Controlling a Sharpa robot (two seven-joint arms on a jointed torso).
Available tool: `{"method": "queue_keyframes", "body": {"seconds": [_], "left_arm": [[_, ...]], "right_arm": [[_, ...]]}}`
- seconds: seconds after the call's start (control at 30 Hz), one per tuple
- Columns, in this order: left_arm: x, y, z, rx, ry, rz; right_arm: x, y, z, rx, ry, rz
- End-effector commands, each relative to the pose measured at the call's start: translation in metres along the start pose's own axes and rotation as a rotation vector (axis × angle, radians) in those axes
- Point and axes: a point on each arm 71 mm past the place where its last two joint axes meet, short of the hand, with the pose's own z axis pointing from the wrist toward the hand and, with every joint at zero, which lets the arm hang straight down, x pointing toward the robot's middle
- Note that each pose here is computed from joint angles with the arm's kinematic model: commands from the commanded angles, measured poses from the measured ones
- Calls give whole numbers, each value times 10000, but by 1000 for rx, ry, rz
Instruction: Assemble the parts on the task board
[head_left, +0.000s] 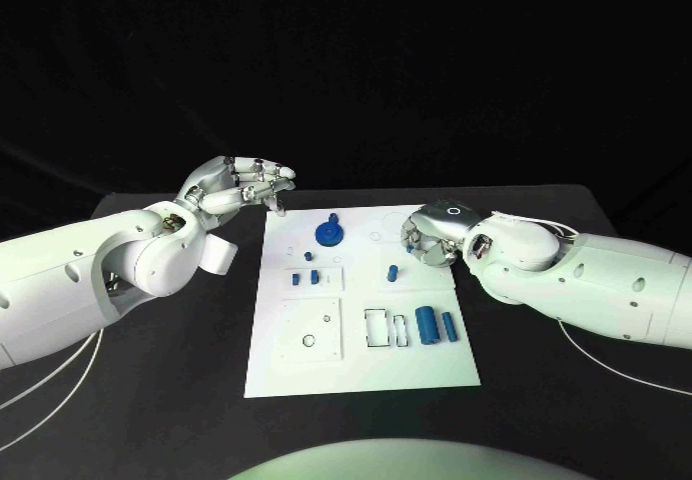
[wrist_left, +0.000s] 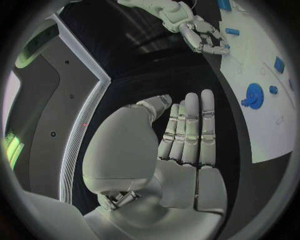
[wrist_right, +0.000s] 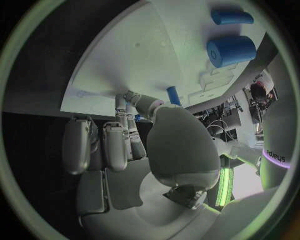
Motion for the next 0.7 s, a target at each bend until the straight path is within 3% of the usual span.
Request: {"method": "queue_keyframes", "body": {"seconds": [0.03,0.7], "left_arm": [[25,-12,1,10,23,0],[17,-5,0,2,27,1]], "right_arm": [[-25,-4,-3,12,-33,-21],[-99,15,-65,0,-74,-14]]}}
